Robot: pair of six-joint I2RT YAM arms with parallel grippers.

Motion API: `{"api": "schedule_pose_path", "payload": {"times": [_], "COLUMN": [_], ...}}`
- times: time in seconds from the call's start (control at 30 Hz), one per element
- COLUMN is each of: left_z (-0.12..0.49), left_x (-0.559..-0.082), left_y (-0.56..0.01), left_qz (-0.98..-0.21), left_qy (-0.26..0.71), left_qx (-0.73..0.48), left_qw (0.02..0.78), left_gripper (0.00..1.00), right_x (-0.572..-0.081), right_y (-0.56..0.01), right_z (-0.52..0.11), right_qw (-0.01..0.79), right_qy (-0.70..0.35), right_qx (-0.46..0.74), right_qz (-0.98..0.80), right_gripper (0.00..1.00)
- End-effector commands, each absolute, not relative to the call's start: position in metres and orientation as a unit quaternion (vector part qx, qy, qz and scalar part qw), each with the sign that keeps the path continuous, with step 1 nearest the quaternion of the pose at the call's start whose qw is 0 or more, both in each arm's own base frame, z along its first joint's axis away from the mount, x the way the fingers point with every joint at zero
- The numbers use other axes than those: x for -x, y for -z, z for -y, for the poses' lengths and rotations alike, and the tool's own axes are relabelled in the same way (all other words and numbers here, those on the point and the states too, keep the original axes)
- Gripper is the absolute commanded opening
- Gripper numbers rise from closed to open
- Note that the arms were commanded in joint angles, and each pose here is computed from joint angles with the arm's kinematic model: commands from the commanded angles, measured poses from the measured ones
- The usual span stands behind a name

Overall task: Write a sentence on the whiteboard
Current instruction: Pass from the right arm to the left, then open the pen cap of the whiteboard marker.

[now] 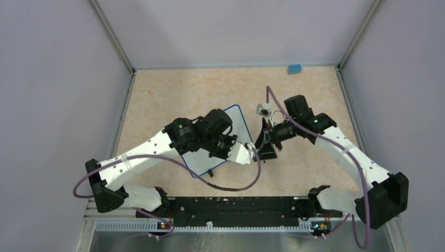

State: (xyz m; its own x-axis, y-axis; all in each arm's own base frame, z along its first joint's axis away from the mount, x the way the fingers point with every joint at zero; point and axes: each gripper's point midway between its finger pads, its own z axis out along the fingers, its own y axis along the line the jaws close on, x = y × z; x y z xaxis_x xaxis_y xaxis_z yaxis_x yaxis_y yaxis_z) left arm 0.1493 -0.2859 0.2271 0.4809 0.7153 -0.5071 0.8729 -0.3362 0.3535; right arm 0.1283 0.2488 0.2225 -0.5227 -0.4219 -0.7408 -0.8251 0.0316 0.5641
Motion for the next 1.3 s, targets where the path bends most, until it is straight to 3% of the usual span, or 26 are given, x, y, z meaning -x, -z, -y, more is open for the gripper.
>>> {"api": "schedule_pose_path", "payload": {"times": [0.0,0.23,0.5,1.03,1.27], "left_z": [0.291,0.288,0.289,0.301,0.304], "left_x": [-0.156,-0.181,-0.178,-0.194,-0.197], "left_y": [-0.254,-0.288,-0.297,-0.293,-0.290], "left_qz": [-0.552,-0.596,-0.559,-0.566,-0.568], "left_qy": [0.231,0.351,0.371,0.382,0.385], "left_qx": [-0.723,-0.610,-0.622,-0.605,-0.604], "left_qw": [0.345,0.386,0.403,0.410,0.405], "left_gripper": [0.00,0.00,0.00,0.00,0.00], "right_x": [-0.177,-0.192,-0.193,-0.191,-0.192], "right_y": [-0.291,-0.331,-0.333,-0.319,-0.319], "right_z": [-0.239,-0.231,-0.233,-0.262,-0.266], "right_qw": [0.312,0.341,0.338,0.324,0.322], "right_qy": [-0.551,-0.571,-0.580,-0.540,-0.541], "right_qx": [0.402,0.374,0.374,0.382,0.379], "right_qz": [-0.662,-0.647,-0.641,-0.677,-0.678], "right_gripper": [0.87,0.92,0.93,0.48,0.41]}}
